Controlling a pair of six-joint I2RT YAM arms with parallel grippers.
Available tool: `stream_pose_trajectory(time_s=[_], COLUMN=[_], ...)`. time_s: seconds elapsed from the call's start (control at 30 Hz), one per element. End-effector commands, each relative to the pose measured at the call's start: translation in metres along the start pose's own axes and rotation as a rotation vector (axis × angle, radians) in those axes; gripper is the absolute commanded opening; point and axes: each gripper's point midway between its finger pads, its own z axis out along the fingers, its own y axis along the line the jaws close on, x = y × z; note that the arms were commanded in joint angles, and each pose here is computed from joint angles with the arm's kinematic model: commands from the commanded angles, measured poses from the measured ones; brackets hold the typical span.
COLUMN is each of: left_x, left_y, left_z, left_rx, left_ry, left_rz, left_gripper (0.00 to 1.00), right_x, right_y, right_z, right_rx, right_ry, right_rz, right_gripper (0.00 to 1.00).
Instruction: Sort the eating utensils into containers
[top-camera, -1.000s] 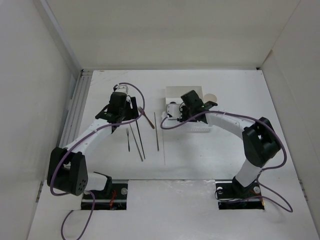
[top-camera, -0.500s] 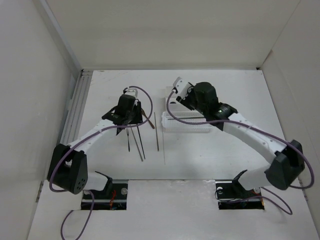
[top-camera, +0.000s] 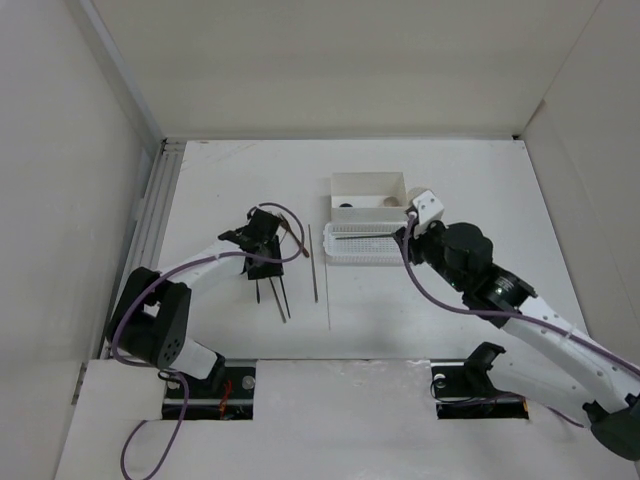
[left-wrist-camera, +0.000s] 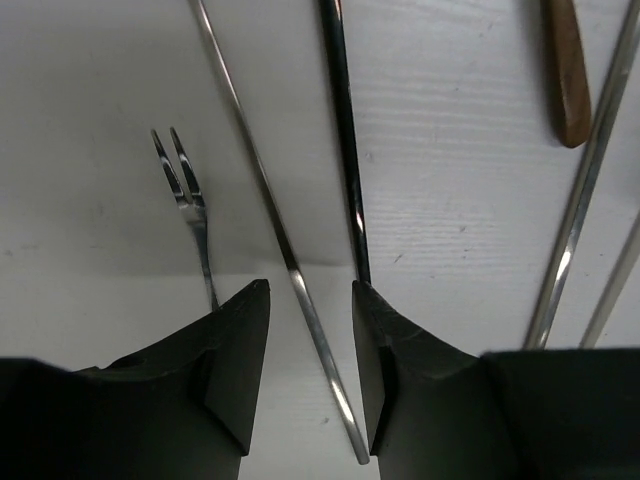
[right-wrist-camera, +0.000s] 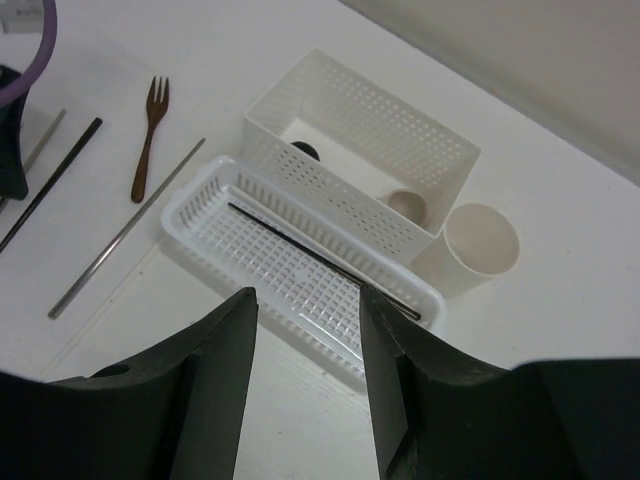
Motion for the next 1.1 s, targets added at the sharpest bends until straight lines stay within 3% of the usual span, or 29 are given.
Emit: stream_pose_trajectory(time_s=[0.0, 0.27, 0.33, 0.37, 0.4, 0.6, 0.77, 0.97, 1.07], left_x=[0.018, 0.034, 0.036, 0.041, 0.041, 0.044, 0.023, -0.046, -0.075], left_y=[0.004, 0.005, 0.002, 0.003, 0.003, 0.015, 0.015, -0.003, -0.012], left_z=[-0.001, 0.010, 0.014, 0.017, 0.017, 0.023, 0.009, -0.033, -0.054], left_rx=[-0.021, -0.017, 0.005, 0.007, 0.007, -0.010, -0.035, -0.013, 0.023], left_ry=[0.053, 0.087, 0.091, 0.106, 0.106, 0.109, 0.064, -0.107, -0.188], left_rz=[-0.031, -0.029, -0.008, -0.007, -0.007, -0.040, -0.018, -0.001, 0.088], left_gripper=[0.35, 0.39, 0.27, 0.05, 0.00, 0.00, 0.00, 0.00, 0.00], right_x=[-0.017, -0.023, -0.030, -0.027, -0.033, -0.040, -0.058, -0.075, -0.071], right_y=[-0.009, -0.020, -0.025, -0.027, -0.028, -0.039, -0.051, -0.046, -0.042], right_z=[-0.019, -0.036, -0.039, -0.039, -0.041, -0.056, -0.068, -0.054, -0.036], right_rx=[0.041, 0.079, 0.095, 0.103, 0.105, 0.136, 0.183, 0.164, 0.164], right_ry=[-0.077, -0.068, -0.077, -0.064, -0.078, -0.068, -0.141, -0.202, -0.194], right_rz=[0.091, 0.081, 0.075, 0.062, 0.066, 0.037, 0.053, 0.030, 0.017], right_gripper=[0.51, 0.52, 0.52, 0.52, 0.52, 0.53, 0.54, 0.59, 0.59])
